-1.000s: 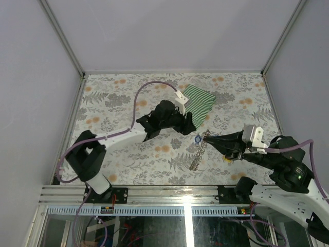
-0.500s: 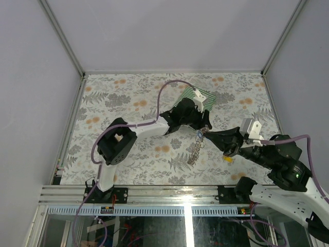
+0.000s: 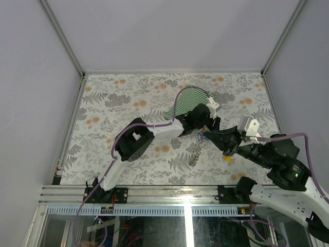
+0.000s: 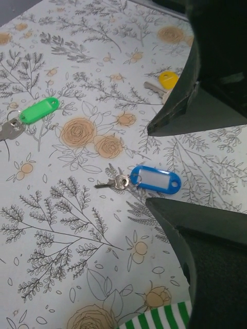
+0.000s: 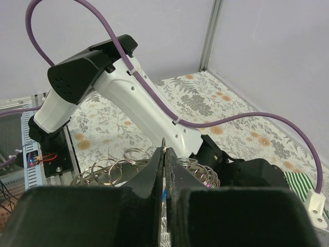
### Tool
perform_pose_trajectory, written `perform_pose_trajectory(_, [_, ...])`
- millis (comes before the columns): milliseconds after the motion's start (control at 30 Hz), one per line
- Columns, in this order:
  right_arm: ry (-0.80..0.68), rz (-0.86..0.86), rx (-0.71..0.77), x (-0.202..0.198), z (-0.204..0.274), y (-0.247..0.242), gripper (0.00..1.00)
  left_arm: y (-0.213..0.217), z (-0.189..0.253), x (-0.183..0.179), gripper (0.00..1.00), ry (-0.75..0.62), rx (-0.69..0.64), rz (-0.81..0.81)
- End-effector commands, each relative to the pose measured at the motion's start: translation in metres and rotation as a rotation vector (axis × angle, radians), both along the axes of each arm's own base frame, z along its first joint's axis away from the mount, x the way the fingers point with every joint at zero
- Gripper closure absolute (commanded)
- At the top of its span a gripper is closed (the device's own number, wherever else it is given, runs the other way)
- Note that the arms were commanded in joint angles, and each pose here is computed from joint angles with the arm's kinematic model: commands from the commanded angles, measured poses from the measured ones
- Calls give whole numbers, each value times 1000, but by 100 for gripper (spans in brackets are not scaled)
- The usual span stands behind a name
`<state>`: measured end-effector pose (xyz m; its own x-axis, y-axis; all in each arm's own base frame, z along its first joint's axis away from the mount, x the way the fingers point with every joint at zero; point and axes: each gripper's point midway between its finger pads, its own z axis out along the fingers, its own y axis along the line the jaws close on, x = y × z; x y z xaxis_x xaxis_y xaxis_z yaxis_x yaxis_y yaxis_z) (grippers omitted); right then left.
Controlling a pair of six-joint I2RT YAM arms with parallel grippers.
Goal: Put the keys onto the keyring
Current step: Pick up the key from the center of the board.
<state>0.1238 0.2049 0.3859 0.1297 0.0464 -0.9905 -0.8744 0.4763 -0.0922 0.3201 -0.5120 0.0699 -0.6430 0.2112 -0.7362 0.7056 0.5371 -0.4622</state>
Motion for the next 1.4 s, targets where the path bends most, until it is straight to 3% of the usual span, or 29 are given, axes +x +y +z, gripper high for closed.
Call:
perform_pose_trajectory(0, [-37, -4, 83, -1, 30, -1, 100, -8, 0, 13, 49, -18, 2, 22])
perform_pose_trajectory(633, [-23, 3, 91, -2, 29, -1, 100, -19, -37, 17, 58, 32, 35, 11])
perform_pose_trajectory(1367, [2, 18, 93, -4, 24, 2, 100, -24, -41, 11, 69, 55, 17, -2])
